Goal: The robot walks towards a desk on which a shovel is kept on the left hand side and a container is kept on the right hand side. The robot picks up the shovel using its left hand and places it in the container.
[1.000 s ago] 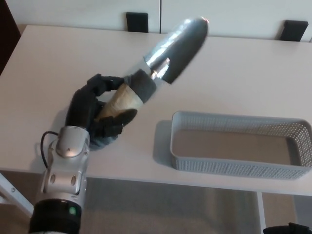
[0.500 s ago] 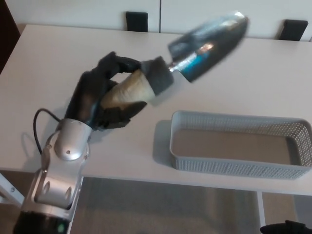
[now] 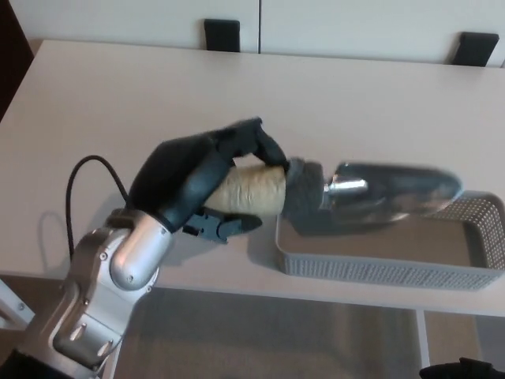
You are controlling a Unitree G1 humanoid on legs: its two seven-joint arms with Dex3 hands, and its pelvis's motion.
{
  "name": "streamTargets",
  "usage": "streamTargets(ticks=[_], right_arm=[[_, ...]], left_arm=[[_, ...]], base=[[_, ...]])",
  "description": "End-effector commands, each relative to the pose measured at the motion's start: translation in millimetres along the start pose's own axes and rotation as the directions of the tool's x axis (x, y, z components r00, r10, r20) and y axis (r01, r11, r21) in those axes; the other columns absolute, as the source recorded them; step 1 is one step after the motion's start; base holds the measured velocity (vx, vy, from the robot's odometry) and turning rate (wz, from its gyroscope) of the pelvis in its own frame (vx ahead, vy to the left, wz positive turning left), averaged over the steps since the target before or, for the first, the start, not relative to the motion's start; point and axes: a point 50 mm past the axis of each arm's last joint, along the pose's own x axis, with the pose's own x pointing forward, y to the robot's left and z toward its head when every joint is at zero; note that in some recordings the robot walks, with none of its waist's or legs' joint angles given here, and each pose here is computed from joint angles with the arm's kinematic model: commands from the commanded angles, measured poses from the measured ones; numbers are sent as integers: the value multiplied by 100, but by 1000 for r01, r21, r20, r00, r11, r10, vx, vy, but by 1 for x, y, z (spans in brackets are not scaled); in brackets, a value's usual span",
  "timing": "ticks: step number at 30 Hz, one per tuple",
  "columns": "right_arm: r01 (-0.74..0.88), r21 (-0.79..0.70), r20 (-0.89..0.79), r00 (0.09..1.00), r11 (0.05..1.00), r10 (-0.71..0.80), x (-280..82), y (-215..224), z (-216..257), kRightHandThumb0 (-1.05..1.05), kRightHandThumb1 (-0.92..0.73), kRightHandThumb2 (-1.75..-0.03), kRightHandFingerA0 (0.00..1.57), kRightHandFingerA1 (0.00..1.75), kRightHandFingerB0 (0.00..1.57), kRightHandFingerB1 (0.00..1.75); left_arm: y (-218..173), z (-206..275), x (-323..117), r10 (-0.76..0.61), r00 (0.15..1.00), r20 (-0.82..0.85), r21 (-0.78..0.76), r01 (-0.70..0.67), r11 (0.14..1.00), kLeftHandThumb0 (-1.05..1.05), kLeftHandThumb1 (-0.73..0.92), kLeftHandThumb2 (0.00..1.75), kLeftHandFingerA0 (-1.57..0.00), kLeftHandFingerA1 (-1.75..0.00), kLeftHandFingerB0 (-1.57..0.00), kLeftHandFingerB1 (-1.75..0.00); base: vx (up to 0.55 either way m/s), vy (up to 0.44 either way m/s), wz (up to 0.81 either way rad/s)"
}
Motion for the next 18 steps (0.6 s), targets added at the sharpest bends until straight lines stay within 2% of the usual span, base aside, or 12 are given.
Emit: streamTargets(ticks=[1, 2, 3, 4, 5, 9, 11, 12, 14, 16, 17, 18], right_arm=[[-10, -28, -18, 1000, 1000, 9, -1, -3, -2, -27, -57, -56, 60, 53, 47, 44], [-11, -28, -17, 1000, 1000, 10, 0, -4, 0, -27, -58, -56, 60, 53, 47, 44], [-13, -33, -17, 1000, 999, 12, 0, -4, 0, -28, -58, -57, 60, 53, 46, 44], [-13, -38, -16, 1000, 999, 12, 0, -4, 0, -28, -58, -57, 60, 53, 47, 44], [-15, -38, -15, 1000, 999, 14, 1, -4, 0, -28, -57, -57, 60, 54, 47, 44], [-15, -26, -11, 1000, 1000, 15, 1, -3, 0, -27, -57, -56, 60, 54, 46, 45], [-14, -32, -13, 1000, 999, 13, 1, -3, 1, -27, -57, -56, 61, 54, 47, 45], [-16, -37, -13, 1000, 999, 15, 0, -3, 1, -27, -57, -57, 60, 54, 47, 44], [-17, -40, -13, 1000, 999, 17, 1, -4, 3, -27, -57, -56, 60, 53, 47, 44], [-18, -37, -8, 1000, 999, 18, 1, -4, 2, -27, -57, -57, 59, 54, 47, 45], [-18, -38, -9, 1000, 999, 18, 1, -4, 3, -28, -57, -57, 59, 53, 47, 44], [-17, -41, -11, 1000, 999, 17, 1, -4, 4, -28, -57, -57, 59, 53, 47, 44]], left_arm=[[0, 4, 3, 6, 996, 93, 173, -22, 985, -11, 77, 62, -69, -175, -54, -156], [1, 3, 3, 9, 996, 94, 192, -27, 981, -21, 60, 84, -107, -142, -76, -125], [0, 2, 4, 3, 995, 102, 210, -25, 977, -20, 59, 83, -110, -144, -74, -123], [-2, 2, 4, -2, 994, 105, 213, -21, 977, -3, 72, 59, -83, -174, -61, -147], [-2, 1, 5, -7, 994, 110, 222, -18, 975, -12, 67, 57, -73, -175, -61, -138], [-6, 1, 7, -6, 990, 141, 264, -31, 964, -14, 66, 56, -76, -175, -76, -108], [-8, 2, 10, -3, 988, 155, 275, -40, 961, -20, 63, 56, -80, -173, -86, -62], [-9, 3, 12, -4, 987, 163, 269, -41, 962, -21, 66, 59, -83, -172, -87, -58], [-9, 5, 15, -8, 984, 177, 258, -39, 965, -21, 78, 63, -83, -173, -81, -81], [-9, 7, 20, -33, 983, 180, 273, -18, 962, -23, 82, 67, -84, -170, -77, -73], [-8, 9, 22, -33, 981, 189, 287, -23, 958, -22, 80, 65, -85, -171, -70, -89], [-7, 10, 23, -29, 979, 200, 301, -34, 953, -22, 80, 65, -85, -171, -70, -89]], base=[[0, 0, 0], [0, 0, 0], [0, 0, 0], [0, 0, 0], [0, 0, 0], [0, 0, 0], [0, 0, 0], [0, 0, 0], [0, 0, 0], [0, 0, 0], [0, 0, 0], [0, 0, 0]])
